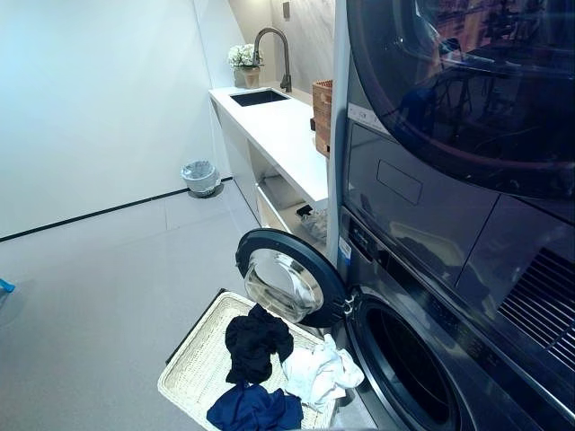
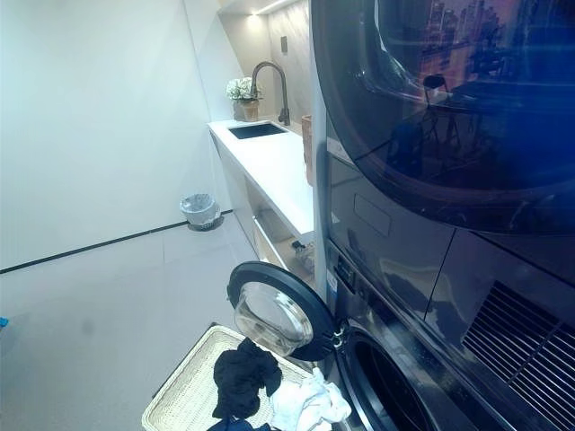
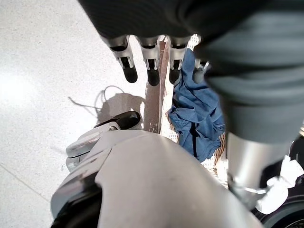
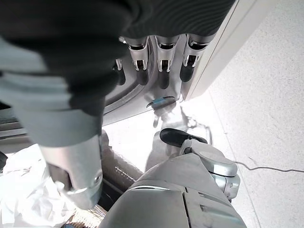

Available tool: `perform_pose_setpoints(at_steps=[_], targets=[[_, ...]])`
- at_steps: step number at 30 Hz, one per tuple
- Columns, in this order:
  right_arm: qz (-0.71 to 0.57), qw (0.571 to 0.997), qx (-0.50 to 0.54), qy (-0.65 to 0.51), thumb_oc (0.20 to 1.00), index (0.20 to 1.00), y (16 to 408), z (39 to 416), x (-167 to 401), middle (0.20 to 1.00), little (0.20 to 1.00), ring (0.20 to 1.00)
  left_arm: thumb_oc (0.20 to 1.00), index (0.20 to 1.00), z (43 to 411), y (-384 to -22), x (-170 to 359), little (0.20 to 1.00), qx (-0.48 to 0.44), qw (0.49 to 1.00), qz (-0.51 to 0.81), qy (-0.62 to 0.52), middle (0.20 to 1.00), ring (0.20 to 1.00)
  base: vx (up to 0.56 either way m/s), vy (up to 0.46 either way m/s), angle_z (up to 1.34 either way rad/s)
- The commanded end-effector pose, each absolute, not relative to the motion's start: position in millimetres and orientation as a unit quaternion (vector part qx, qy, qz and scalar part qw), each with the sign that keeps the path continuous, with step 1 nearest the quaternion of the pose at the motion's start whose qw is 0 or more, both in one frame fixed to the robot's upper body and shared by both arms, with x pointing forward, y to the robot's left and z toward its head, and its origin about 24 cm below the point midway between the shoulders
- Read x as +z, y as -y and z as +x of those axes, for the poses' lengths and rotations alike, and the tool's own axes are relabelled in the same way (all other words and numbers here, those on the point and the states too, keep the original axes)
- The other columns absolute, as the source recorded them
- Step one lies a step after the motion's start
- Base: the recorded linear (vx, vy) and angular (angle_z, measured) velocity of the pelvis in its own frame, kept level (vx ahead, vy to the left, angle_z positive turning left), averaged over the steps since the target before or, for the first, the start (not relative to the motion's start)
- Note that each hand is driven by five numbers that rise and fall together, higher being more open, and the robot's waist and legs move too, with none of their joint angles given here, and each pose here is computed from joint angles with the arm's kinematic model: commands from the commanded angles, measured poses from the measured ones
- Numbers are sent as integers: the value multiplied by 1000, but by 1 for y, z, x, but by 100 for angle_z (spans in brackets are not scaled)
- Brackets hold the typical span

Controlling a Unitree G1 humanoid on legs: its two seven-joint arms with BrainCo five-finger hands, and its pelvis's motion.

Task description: Put the clothes into the washing machine.

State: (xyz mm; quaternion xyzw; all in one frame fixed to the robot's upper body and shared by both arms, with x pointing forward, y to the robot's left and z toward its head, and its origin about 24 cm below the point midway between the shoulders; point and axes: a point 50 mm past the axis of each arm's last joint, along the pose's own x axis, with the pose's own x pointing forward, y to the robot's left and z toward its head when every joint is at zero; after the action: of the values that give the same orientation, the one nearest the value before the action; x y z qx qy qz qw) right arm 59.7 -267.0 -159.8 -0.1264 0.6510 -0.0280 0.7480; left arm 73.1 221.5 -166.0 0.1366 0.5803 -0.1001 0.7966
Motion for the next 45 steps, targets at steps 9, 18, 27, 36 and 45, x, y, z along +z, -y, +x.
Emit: perform_pose_setpoints(at_steps=[9,18,27,36,45], targets=[[-125,760,-19,-637,1000,1000,260,90,-157,1000,1000,1000,1000,1000,105,-232,-158,1000,-73,819,125,-555,1000,1000,0,0,0],[-126,761,-20,-636,1000,1000,259,89,-157,1000,1000,1000,1000,1000,102,-231,-159,1000,-72,820,126,-553,1000,1000,0,0,0],[-126,761,-21,-636,1000,1000,258,88,-158,1000,1000,1000,1000,1000,102,-230,-159,1000,-67,821,123,-553,1000,1000,0,0,0],[-117,766,-42,-631,1000,1000,264,88,-156,1000,1000,1000,1000,1000,107,-234,-156,1000,-29,842,101,-529,1000,1000,20,-2,0],[-103,798,-93,-587,1000,1000,282,116,-143,1000,1000,1000,1000,1000,174,-258,-115,1000,146,928,97,-330,1000,1000,-63,-1,1]])
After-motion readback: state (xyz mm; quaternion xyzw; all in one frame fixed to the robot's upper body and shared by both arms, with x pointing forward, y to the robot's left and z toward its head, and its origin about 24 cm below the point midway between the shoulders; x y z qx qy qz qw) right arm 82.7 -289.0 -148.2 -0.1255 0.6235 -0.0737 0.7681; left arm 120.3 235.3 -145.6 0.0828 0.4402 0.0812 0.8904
